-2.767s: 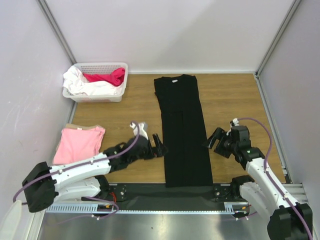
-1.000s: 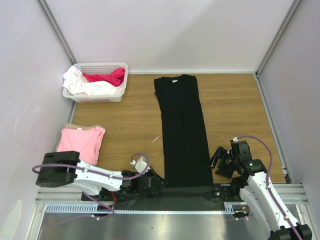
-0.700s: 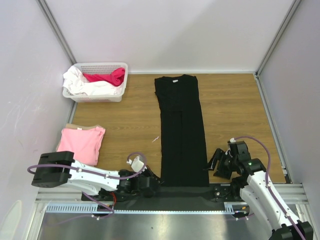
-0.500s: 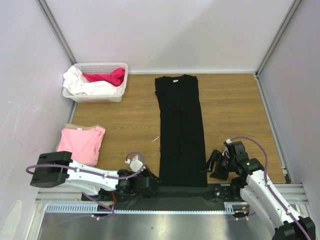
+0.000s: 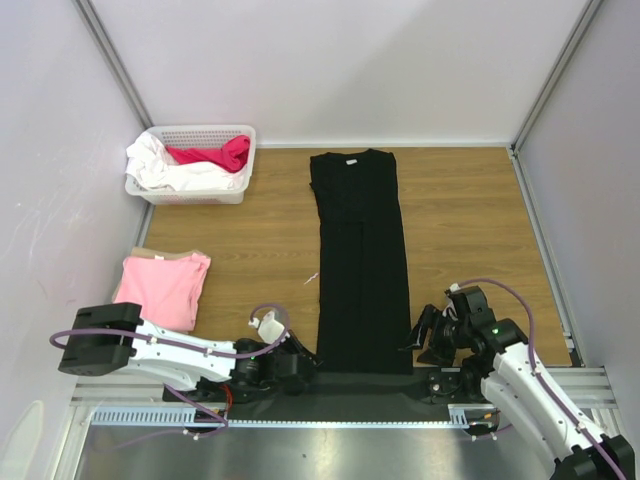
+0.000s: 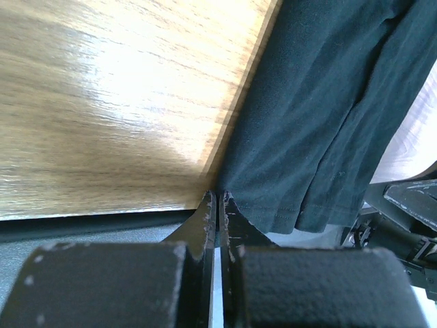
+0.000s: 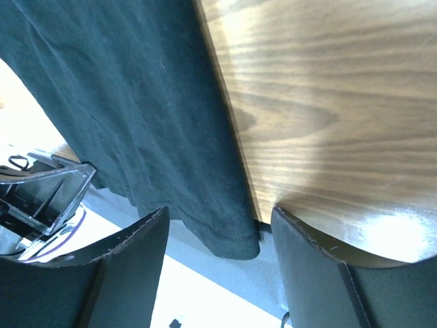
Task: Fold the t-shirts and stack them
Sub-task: Fold the tshirt
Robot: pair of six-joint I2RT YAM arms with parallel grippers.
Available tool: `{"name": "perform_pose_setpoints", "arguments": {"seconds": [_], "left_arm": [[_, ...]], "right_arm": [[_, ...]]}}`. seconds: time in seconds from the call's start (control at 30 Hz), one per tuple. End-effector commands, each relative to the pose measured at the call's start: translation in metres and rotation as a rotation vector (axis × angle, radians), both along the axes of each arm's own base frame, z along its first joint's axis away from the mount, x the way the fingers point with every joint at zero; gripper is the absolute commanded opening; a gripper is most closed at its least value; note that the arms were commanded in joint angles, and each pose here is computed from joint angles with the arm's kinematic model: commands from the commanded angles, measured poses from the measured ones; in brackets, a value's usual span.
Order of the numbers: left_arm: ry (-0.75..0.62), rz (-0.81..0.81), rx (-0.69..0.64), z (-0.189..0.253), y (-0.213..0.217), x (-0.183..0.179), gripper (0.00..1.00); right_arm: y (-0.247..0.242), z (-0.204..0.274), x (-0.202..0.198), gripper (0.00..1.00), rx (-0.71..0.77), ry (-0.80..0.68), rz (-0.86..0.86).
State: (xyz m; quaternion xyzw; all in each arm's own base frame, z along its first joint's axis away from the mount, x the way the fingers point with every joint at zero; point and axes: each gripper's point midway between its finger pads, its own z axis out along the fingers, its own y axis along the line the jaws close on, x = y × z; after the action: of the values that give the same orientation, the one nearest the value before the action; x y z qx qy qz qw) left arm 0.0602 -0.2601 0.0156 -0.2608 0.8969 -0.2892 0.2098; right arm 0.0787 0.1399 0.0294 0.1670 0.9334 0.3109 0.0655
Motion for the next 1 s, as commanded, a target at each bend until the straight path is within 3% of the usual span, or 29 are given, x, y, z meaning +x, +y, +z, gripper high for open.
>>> {"name": "perform_pose_setpoints", "arguments": {"seconds": [0.0, 0.37, 0.67, 0.77, 0.93, 0.97], "left_arm": [[0.025, 0.122, -0.033, 0.000, 0.009, 0.007, 0.00], [0.019, 0.119, -0.030, -0.001, 0.009, 0.008, 0.00], [0.021, 0.120, -0.038, -0.002, 0.009, 0.008, 0.00], [0.020, 0.120, -0.036, -0.001, 0.011, 0.008, 0.00], [0.008, 0.115, -0.030, 0.002, 0.010, 0.009, 0.00], [0.001, 0.116, -0.021, 0.002, 0.012, 0.010, 0.00]], "right_arm": [[-0.012, -0.019, -0.024, 0.68, -0.070, 0.109, -0.015], [-0.006, -0.022, -0.035, 0.65, -0.088, 0.133, 0.033], [0.003, -0.032, -0.043, 0.48, -0.092, 0.173, 0.060], [0.000, -0.027, -0.038, 0.35, -0.132, 0.141, 0.068], [0.000, -0.025, -0.038, 0.01, -0.137, 0.148, 0.063], [0.000, -0.024, -0.038, 0.00, -0.134, 0.145, 0.065]]}}
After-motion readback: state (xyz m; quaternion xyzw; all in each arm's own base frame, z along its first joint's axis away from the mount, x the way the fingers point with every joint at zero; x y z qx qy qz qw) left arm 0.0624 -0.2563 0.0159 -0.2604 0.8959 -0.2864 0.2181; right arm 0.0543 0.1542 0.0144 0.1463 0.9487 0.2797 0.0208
